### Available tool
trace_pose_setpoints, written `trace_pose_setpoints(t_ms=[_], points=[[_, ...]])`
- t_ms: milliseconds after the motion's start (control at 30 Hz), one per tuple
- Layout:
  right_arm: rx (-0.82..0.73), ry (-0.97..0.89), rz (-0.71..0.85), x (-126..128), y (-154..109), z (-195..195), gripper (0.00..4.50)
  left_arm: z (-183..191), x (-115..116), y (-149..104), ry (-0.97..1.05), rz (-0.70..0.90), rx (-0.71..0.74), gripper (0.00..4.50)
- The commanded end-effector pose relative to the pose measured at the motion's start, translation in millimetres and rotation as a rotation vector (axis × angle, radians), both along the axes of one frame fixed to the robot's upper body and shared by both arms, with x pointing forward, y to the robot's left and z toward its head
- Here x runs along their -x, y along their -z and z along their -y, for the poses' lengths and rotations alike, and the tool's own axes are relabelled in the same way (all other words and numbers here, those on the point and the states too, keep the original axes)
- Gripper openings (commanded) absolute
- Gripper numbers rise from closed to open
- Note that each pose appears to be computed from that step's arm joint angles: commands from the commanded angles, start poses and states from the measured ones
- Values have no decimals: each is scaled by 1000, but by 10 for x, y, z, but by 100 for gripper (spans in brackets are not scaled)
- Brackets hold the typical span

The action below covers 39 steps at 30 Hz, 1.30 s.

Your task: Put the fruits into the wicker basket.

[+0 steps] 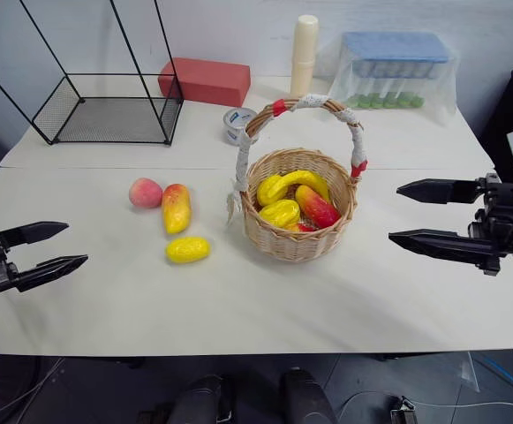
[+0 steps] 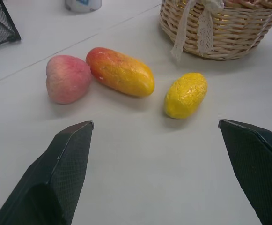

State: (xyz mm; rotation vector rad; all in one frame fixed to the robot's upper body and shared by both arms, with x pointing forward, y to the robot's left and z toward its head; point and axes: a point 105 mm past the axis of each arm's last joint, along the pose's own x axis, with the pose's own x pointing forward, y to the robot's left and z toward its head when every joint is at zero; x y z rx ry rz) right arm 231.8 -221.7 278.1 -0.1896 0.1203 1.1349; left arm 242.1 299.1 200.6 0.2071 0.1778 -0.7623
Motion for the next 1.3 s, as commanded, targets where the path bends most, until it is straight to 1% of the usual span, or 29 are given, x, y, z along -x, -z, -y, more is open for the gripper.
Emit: trace_pose_setpoints(t_ms=[33, 167, 367, 400, 433, 467, 533, 600, 700, 800, 967, 1200, 1267, 1300], points=[[9, 0, 73, 40, -97, -19, 446, 36, -14, -78, 19, 29, -40, 450], [10, 4, 84, 37, -94, -34, 446, 34, -49, -112, 14, 39, -39, 450], [-11, 27, 79, 8, -94, -80, 446, -4, -214, -154, -82, 76, -2, 450], [-17, 16, 90, 28, -114, -120, 446, -29, -310, -135, -140, 86, -8, 450], [-20, 1, 107, 50, -142, -175, 446, -85, -460, -80, -234, 92, -40, 450], [-21, -7, 120, 65, -161, -213, 446, -122, -564, -45, -300, 98, -67, 450], [-17, -31, 168, 91, -215, -307, 446, -116, -757, -14, -369, 106, -79, 450], [-29, -54, 204, 116, -294, -406, 446, -1, -886, -1, -343, 94, -45, 450], [-34, -85, 253, 163, -417, -545, 446, 164, -1051, 58, -292, 73, -70, 450], [-31, -100, 267, 210, -468, -604, 446, 275, -1187, 117, -268, 60, -109, 450], [-28, -71, 266, 219, -454, -596, 446, 305, -1426, 142, -318, 61, -128, 450], [-30, -39, 264, 225, -426, -572, 446, 397, -1657, 173, -328, 64, -116, 450], [-31, -29, 267, 224, -429, -566, 446, 445, -1751, 226, -340, 48, -119, 450], [-31, -26, 269, 226, -431, -565, 446, 428, -1791, 275, -356, 35, -154, 450]])
